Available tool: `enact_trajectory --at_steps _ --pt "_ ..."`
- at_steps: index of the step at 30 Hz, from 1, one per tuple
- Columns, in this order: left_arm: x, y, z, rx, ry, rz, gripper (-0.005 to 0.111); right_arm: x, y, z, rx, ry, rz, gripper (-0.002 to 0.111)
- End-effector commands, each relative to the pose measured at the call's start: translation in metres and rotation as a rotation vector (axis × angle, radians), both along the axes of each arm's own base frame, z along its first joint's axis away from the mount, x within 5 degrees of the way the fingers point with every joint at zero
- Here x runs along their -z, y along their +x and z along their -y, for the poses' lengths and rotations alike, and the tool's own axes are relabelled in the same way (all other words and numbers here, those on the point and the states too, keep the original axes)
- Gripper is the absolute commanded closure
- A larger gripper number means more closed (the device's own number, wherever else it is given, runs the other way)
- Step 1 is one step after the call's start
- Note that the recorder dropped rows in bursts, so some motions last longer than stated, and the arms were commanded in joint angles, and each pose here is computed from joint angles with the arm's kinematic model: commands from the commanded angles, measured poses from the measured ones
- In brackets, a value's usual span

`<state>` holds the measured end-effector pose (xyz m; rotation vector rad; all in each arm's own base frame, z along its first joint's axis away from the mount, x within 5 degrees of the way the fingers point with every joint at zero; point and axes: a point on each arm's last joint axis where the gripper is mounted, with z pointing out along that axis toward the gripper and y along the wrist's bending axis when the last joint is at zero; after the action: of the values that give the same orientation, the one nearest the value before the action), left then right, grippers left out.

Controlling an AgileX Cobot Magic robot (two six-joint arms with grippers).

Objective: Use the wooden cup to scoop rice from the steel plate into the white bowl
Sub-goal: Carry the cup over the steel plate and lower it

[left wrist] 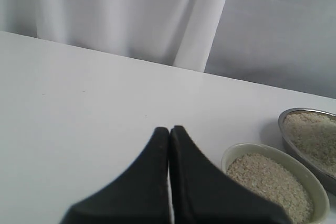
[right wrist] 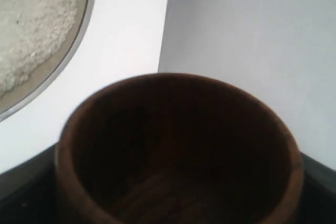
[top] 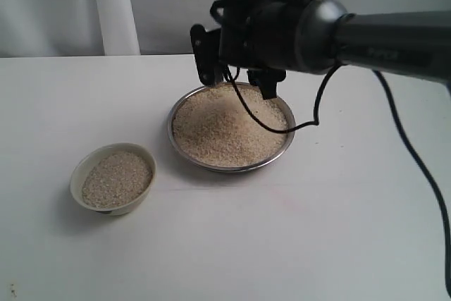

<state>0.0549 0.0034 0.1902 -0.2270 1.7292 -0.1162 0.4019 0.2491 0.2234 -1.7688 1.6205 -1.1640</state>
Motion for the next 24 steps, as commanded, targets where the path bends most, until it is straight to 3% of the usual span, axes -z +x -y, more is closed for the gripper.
enact_trajectory --at_steps 1,11,24 --pt "0.0 0.0 0.0 0.004 -0.004 0.001 0.107 0.024 0.006 0.002 -0.002 -0.178 -0.03 0.108" --pt "0.0 0.0 0.0 0.004 -0.004 0.001 0.107 0.069 0.011 0.001 -0.019 -0.314 -0.098 0.108" --pt "0.0 0.0 0.0 0.004 -0.004 0.001 0.107 0.096 0.009 -0.003 -0.023 -0.272 -0.173 0.108"
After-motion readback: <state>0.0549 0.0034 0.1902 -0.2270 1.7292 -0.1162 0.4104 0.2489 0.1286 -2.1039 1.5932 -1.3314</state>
